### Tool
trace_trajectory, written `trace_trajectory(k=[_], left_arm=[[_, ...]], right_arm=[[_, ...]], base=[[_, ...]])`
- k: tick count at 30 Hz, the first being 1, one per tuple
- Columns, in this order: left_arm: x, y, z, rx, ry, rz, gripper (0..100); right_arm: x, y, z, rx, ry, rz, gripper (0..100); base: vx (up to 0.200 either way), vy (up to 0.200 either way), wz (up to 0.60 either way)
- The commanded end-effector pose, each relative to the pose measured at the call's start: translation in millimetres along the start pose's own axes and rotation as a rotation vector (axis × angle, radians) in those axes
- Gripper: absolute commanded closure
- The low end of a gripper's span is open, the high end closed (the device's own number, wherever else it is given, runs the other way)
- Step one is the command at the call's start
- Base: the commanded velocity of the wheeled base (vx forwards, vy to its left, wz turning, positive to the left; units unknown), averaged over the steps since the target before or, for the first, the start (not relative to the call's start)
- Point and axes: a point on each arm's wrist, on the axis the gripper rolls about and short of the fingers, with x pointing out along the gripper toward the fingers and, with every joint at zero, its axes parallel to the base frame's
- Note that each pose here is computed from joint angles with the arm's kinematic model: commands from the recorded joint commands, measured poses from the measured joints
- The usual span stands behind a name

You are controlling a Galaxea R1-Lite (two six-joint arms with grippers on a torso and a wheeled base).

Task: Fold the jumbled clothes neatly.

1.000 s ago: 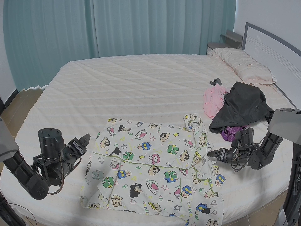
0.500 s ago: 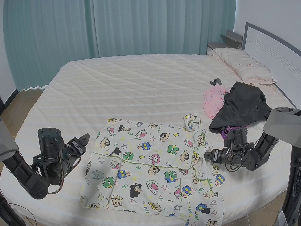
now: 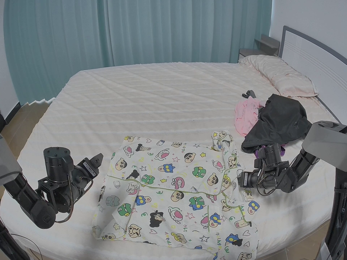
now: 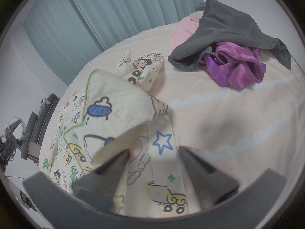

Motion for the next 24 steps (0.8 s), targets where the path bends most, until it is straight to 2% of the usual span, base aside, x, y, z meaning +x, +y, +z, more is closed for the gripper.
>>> trace_trajectory(k=[1,11,24], left_arm=[[0,0,0,-0.001,0.000,0.001,0],[0,0,1,-0.002,-0.002,0.002,0],[0,0,1,-0.002,-0.003,-0.001,0]], right_arm=[[2,0,-3,0.000,0.018,-0.002,100],[-10,-6,6,0.025,-0.015,-0.010,100],[-42,-29,21,0.072,-0.083,-0.053,100]], base=[[0.000,0.000,0.00],[0.000,0.000,0.00],[0.000,0.000,0.00]])
